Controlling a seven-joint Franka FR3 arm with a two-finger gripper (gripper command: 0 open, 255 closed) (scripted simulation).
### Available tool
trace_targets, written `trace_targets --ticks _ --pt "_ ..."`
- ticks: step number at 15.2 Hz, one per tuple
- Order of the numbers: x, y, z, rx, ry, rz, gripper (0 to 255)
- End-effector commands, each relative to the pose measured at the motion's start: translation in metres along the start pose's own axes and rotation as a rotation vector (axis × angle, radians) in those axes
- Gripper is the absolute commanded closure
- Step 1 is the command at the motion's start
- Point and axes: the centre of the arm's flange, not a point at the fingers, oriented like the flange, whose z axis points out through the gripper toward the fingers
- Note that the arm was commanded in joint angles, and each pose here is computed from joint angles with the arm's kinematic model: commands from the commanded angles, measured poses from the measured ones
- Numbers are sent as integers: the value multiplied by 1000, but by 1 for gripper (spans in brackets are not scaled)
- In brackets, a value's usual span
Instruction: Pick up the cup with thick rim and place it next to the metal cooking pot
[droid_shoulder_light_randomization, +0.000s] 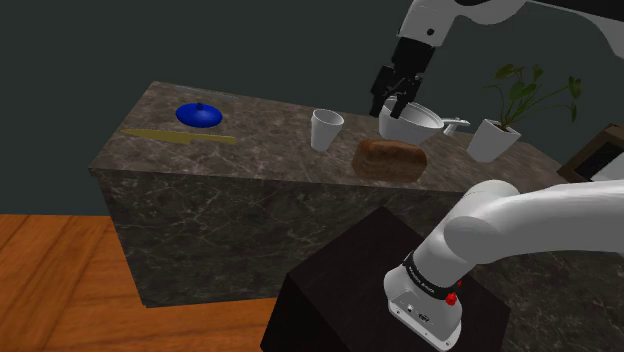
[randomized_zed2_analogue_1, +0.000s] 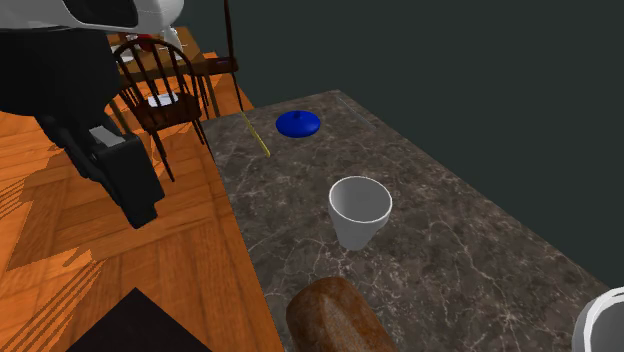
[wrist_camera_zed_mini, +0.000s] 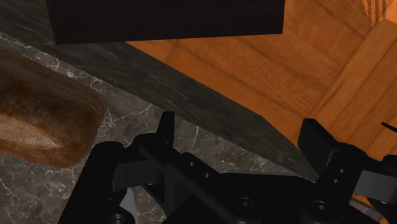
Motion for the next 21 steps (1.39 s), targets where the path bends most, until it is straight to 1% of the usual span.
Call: trace_targets --ticks 1,21 --pt "0 0 0 0 0 0 0" --pt "200 151 71 -10 18 -59 0"
